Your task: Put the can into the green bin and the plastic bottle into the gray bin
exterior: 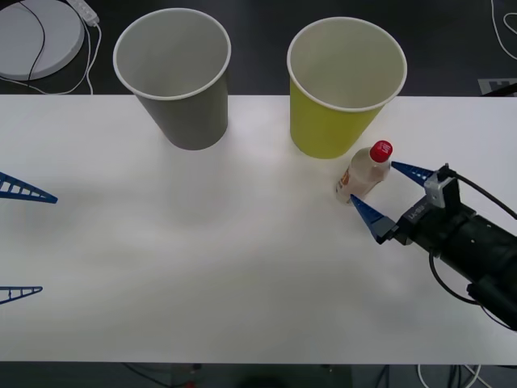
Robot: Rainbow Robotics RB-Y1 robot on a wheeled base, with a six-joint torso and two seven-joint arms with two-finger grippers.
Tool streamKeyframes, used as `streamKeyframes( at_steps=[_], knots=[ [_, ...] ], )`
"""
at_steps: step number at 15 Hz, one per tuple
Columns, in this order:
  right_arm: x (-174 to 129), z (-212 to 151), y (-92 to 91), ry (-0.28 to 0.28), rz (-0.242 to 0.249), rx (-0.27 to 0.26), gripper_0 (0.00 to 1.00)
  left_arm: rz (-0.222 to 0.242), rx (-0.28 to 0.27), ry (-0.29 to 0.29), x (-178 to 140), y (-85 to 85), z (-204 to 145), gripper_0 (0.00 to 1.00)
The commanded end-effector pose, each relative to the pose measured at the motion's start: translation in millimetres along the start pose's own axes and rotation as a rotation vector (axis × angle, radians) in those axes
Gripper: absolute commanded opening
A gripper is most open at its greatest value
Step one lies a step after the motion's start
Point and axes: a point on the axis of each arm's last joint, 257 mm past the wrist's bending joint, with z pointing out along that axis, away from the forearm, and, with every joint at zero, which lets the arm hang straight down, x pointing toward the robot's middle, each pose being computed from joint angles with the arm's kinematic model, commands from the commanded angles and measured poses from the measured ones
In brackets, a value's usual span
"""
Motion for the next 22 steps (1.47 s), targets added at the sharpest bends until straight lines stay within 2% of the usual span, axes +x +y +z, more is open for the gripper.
streamKeyframes(
  at_steps=[1,15,22],
  knots=[
    [-1.9,9.5,3.8,-0.002,0.002,0.011,1.0,0.0,0.0,0.0,0.0,0.0,0.0,1.0],
    [1.6,39.7,10.8,0.012,0.008,-0.02,1.0,0.0,0.0,0.0,0.0,0.0,0.0,1.0],
    [3.8,46.3,3.5,0.019,0.02,-0.013,1.0,0.0,0.0,0.0,0.0,0.0,0.0,1.0]
  ],
)
